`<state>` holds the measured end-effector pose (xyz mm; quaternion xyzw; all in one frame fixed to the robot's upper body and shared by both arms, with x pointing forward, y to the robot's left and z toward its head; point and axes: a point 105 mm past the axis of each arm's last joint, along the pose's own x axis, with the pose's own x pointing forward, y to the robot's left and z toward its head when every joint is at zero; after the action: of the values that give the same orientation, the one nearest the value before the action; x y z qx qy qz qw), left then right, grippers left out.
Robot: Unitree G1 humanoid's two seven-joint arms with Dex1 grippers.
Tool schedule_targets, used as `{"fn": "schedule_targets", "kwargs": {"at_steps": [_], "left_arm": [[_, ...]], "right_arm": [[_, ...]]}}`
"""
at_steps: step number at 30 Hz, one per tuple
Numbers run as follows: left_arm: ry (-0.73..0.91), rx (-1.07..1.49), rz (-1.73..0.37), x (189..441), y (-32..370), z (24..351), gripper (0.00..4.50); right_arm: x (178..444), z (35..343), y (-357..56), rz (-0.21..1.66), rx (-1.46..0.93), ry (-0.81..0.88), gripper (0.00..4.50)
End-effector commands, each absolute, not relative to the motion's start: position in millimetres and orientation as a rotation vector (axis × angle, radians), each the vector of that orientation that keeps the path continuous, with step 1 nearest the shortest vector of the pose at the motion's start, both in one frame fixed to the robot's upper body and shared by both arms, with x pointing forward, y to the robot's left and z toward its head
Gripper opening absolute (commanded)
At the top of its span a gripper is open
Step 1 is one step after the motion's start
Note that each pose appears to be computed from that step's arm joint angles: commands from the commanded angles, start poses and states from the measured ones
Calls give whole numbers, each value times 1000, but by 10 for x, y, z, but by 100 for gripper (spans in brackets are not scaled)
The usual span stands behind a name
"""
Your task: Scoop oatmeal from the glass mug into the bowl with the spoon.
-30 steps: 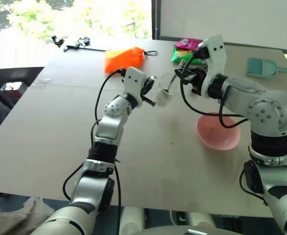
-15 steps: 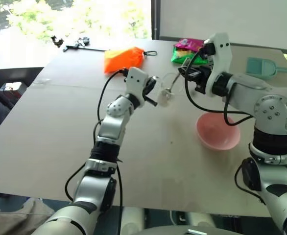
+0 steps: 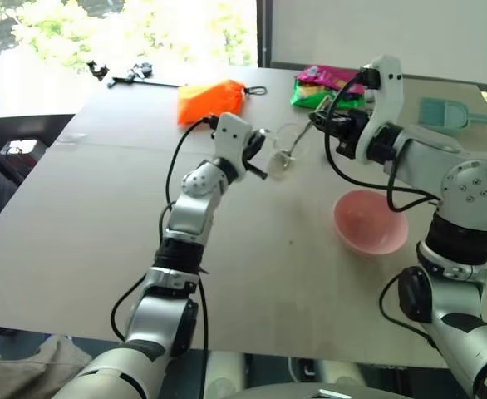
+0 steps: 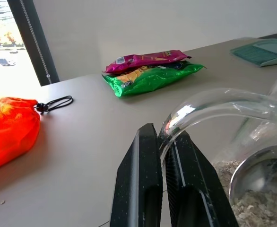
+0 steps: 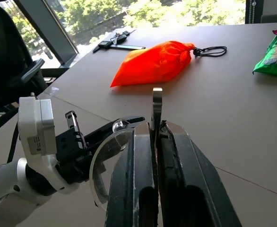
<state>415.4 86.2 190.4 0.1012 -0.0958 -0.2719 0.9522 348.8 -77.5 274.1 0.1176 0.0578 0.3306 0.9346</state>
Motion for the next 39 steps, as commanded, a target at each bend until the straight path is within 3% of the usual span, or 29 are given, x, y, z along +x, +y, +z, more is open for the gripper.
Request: {"fn": "schedule_targets", "kwargs": {"at_steps": [1,16,25,39], "left_arm": [[-278,208,-575,4135,784,2144,1],[-257,197,-591,4182,725,2110,1],[-259,206,-666,4196,409,2110,1],[-285,241,-820,4160,-43,2133,1]], "right_arm": [[3404,2975,-777,711,275,45,0],[3438,3017,-965,667,504,77,0],[3485,2955,-1387,533,720,92,0],[3119,2910,-1813,395,850,103,0]]}}
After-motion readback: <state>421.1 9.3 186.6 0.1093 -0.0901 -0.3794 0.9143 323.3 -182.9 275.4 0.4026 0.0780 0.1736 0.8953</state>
